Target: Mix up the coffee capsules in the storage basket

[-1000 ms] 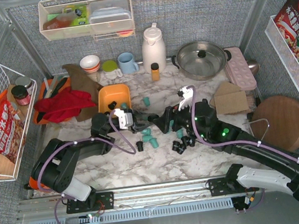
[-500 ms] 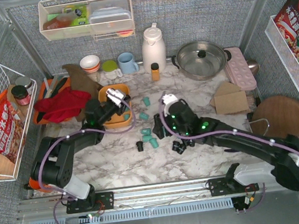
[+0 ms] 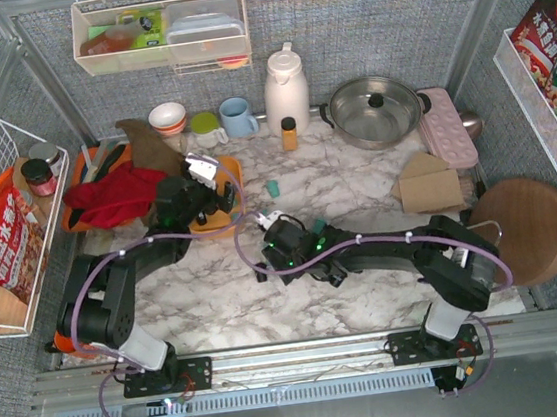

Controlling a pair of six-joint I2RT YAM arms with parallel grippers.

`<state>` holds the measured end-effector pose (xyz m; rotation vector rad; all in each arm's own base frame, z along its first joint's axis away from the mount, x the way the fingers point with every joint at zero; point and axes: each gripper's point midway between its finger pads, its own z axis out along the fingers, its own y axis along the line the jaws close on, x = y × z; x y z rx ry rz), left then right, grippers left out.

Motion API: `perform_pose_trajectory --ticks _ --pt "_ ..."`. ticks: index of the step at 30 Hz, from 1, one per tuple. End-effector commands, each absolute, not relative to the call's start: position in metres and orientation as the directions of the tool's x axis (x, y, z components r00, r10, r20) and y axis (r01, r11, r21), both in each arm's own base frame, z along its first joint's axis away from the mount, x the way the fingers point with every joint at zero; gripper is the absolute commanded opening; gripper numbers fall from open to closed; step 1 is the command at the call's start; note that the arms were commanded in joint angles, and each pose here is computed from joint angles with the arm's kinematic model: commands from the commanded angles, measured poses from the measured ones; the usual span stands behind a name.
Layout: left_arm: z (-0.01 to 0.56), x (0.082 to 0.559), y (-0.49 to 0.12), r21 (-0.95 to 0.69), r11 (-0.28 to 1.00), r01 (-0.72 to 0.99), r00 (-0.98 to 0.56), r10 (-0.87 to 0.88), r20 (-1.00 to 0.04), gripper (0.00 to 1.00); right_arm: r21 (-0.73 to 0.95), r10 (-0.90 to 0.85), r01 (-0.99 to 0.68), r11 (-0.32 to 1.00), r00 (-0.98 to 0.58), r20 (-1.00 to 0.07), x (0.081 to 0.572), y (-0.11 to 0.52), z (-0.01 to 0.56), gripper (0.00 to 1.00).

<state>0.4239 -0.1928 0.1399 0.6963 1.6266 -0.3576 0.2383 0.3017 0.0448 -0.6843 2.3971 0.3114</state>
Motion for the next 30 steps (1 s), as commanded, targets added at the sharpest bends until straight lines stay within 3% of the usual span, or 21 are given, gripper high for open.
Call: perform_pose_trajectory --ticks 1,6,17,23,30 --pt "0.173 0.421 -0.195 0.158 0.772 0.615 0.032 0.176 -0.984 0.99 -0.028 -0.422 -0.525 0.850 -0.649 -0.632 0.249 0.297 0.040 0.55" --pt "0.194 0.415 -0.197 0.163 0.766 0.622 0.081 0.144 -0.986 0.99 -0.062 -0.438 -0.518 0.853 -0.646 -0.625 0.254 0.295 0.028 0.52" --pt "0.209 0.390 -0.219 0.214 0.649 0.730 0.181 0.118 -0.976 0.99 -0.018 -0.374 -0.498 0.867 -0.626 -0.684 0.254 0.293 0.052 0.15" --pt "0.219 0.344 -0.250 0.364 0.455 0.813 0.360 0.098 -0.928 0.99 0.077 -0.240 -0.464 0.882 -0.584 -0.776 0.256 0.272 0.112 0.14" --pt "0.210 0.274 -0.297 0.537 0.191 0.822 0.537 0.052 -0.842 0.99 0.353 0.093 -0.428 0.832 -0.520 -0.849 0.253 0.248 0.195 0.14"
